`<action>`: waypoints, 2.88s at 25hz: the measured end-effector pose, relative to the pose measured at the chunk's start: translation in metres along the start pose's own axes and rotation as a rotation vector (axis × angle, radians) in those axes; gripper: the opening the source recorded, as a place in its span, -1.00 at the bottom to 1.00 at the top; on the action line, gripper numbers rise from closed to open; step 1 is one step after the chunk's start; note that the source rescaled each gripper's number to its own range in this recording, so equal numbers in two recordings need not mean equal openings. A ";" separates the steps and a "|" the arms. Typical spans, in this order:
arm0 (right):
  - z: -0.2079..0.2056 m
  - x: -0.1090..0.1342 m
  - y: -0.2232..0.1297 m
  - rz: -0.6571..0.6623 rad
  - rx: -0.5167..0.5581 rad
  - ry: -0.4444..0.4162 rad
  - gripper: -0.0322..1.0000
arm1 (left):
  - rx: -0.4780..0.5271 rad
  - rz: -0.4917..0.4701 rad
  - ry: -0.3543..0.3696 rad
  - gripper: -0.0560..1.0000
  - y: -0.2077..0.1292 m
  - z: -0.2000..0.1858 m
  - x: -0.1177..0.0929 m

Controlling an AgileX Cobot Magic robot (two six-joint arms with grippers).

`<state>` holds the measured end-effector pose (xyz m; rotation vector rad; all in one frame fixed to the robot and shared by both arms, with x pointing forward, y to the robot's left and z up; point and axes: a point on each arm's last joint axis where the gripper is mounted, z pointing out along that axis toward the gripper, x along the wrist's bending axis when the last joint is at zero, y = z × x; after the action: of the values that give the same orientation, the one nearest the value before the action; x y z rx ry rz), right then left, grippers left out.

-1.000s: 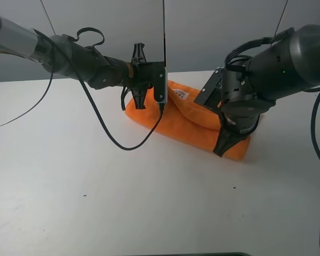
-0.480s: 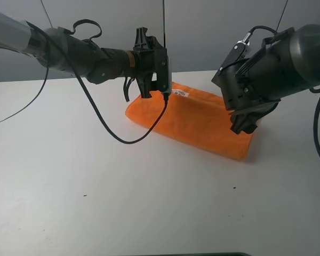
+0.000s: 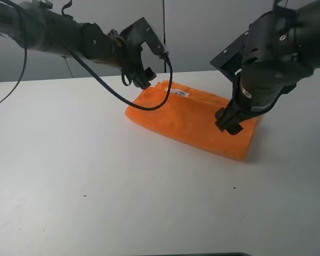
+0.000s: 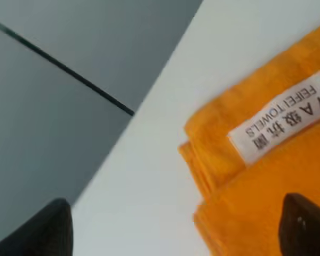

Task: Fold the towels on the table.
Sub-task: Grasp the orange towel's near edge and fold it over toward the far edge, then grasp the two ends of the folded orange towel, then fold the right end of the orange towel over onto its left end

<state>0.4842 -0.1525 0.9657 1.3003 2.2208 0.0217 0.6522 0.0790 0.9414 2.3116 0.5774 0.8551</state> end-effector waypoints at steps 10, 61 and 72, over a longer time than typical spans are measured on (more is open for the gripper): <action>-0.007 -0.030 -0.001 0.298 0.008 0.321 1.00 | 0.252 -0.470 -0.122 1.00 -0.033 -0.005 0.005; 0.042 -0.056 -0.003 0.553 0.102 0.608 1.00 | 0.749 -0.855 -0.097 1.00 -0.080 0.033 -0.019; 0.073 -0.052 -0.008 0.579 0.169 0.579 1.00 | 0.752 -0.896 -0.084 1.00 -0.091 0.018 -0.029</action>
<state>0.5321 -0.2176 0.9259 2.2161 2.2262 0.4913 0.6274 0.1210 0.8577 2.2438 1.9425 0.0888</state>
